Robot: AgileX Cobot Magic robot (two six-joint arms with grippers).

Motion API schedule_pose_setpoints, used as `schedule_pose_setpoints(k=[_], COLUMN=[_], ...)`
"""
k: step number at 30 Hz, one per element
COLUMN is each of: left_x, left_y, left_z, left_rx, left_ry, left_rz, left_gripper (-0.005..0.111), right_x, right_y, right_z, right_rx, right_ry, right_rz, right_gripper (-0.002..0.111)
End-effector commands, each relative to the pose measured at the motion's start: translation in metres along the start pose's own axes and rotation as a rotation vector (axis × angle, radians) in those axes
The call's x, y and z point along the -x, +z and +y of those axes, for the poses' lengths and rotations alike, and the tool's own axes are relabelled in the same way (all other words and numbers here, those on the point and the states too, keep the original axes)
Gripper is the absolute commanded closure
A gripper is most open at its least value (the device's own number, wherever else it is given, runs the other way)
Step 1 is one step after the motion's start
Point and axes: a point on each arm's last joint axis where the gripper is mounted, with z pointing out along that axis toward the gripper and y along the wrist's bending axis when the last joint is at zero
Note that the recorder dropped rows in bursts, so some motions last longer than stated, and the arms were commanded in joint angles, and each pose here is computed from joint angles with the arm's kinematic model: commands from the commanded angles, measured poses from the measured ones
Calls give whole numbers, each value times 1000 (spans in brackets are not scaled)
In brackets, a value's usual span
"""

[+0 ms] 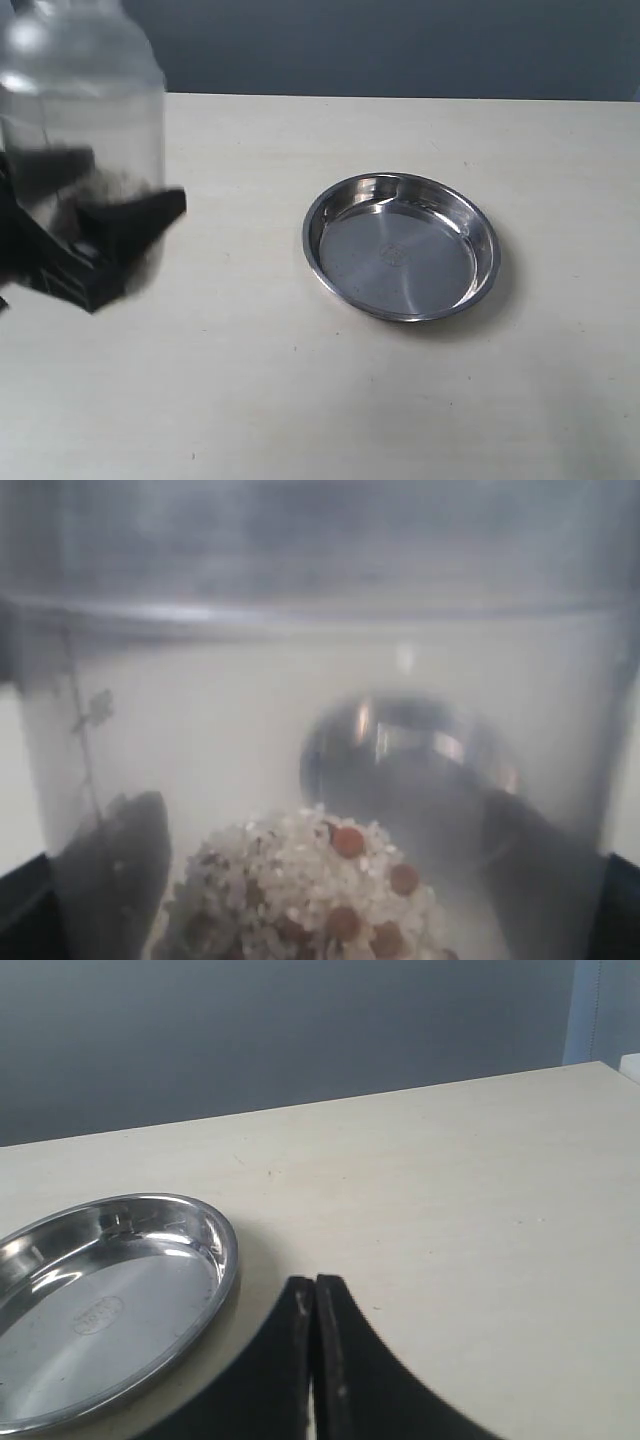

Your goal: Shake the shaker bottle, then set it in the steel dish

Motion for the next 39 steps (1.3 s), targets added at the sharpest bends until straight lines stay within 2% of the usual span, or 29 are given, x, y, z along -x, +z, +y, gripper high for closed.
schedule_pose_setpoints(k=[1, 3, 4, 5, 9, 10, 11, 12, 15, 17, 19, 22, 24, 26, 28, 29, 30, 31, 34, 36, 37, 39], left_x=[-23, -57, -60, -55, 14, 18, 15, 1, -55, -67, -49, 5, 19, -7, -54, -68, -70, -63, -15, 1, -3, -32], left_y=[0, 3, 4, 5, -2, -5, -5, -3, 3, 3, 4, -3, -11, -8, -4, -5, -5, -4, -6, -12, -12, -8], left_z=[8, 18, 19, 17, 1, 0, 0, 2, 14, 16, 11, 2, -2, 2, 15, 19, 20, 17, 7, 3, 3, 9], left_rx=[53, 142, 157, 143, 15, 6, 5, 15, 102, 124, 84, 16, -15, 3, 95, 138, 151, 128, 43, 16, 16, 51], left_ry=[-33, -123, -137, -143, -11, -2, 15, 15, -87, -117, -85, -12, 28, 22, -71, -135, -155, -142, -51, -11, 11, -7], left_rz=[51, 158, 169, 150, -122, -131, -106, -36, 182, 233, 170, -43, -84, -2, 147, 186, 193, 163, -39, -94, -69, 59], left_gripper=[107, 107, 107, 107, 107, 107, 107, 107, 107, 107, 107, 107, 107, 107, 107, 107, 107, 107, 107, 107, 107, 107], right_x=[1, 1, 1, 1, 1, 1, 1, 1, 1, 1, 1, 1, 1, 1, 1, 1, 1, 1, 1, 1, 1, 1], right_y=[0, 0, 0, 0, 0, 0, 0, 0, 0, 0, 0, 0, 0, 0, 0, 0, 0, 0, 0, 0, 0, 0], right_z=[0, 0, 0, 0, 0, 0, 0, 0, 0, 0, 0, 0, 0, 0, 0, 0, 0, 0, 0, 0, 0, 0], right_rx=[3, 3, 3, 3, 3, 3, 3, 3, 3, 3, 3, 3, 3, 3, 3, 3, 3, 3, 3, 3, 3, 3], right_ry=[-7, -7, -7, -7, -7, -7, -7, -7, -7, -7, -7, -7, -7, -7, -7, -7, -7, -7, -7, -7, -7, -7], right_rz=[-14, -14, -14, -14, -14, -14, -14, -14, -14, -14, -14, -14, -14, -14, -14, -14, -14, -14, -14, -14, -14, -14], right_gripper=[109, 109, 109, 109, 109, 109, 109, 109, 109, 109, 109, 109, 109, 109, 109, 109, 109, 109, 109, 109, 109, 109])
